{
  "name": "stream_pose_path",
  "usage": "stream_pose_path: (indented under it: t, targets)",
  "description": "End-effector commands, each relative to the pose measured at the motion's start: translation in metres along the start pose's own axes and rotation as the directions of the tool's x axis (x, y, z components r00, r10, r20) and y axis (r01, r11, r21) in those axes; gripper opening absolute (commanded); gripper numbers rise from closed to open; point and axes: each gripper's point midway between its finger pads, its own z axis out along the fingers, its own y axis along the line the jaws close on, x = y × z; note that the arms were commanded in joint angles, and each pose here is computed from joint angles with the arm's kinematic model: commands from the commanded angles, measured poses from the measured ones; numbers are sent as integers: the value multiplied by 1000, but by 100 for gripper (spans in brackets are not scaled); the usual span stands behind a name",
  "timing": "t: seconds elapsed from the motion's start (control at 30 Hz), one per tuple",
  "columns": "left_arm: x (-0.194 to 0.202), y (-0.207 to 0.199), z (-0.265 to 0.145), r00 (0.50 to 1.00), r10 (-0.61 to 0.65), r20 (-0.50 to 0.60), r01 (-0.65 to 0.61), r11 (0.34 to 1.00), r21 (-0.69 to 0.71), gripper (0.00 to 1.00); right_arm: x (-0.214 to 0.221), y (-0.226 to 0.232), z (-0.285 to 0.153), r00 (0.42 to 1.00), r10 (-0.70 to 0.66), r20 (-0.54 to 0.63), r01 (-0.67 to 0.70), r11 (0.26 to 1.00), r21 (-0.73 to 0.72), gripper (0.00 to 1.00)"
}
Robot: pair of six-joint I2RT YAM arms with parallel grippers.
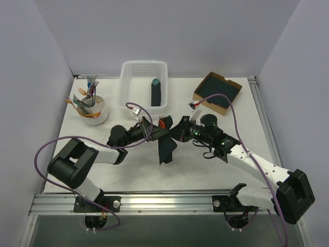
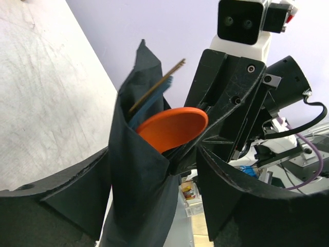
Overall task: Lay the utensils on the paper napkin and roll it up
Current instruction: Roll the napkin.
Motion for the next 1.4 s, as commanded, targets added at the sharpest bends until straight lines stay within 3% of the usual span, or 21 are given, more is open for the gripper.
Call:
stream_pose_path:
  t: [0.0, 0.13, 0.47, 0.93, 1.37]
  targets:
    - [-12, -44, -1, 989, 132, 67, -142, 974, 177, 73, -16, 22, -2, 998, -31, 53, 35, 996, -79, 0]
    - [-13, -45, -2, 990, 120, 69, -130, 975, 181, 78, -17, 23, -3, 998, -30, 57, 35, 996, -79, 0]
    - [-2, -51, -4, 982, 186, 34, -189, 959, 210, 71, -25, 23, -2, 998, -11, 69, 16, 998, -67, 0]
    - [18, -64, -10, 967, 252, -41, -232, 935, 268, 76, -33, 19, 4, 997, 35, 73, -31, 998, -52, 0]
    - [21, -59, -11, 961, 272, -54, -249, 932, 265, 55, -34, 22, 6, 997, 50, 62, -45, 996, -71, 0]
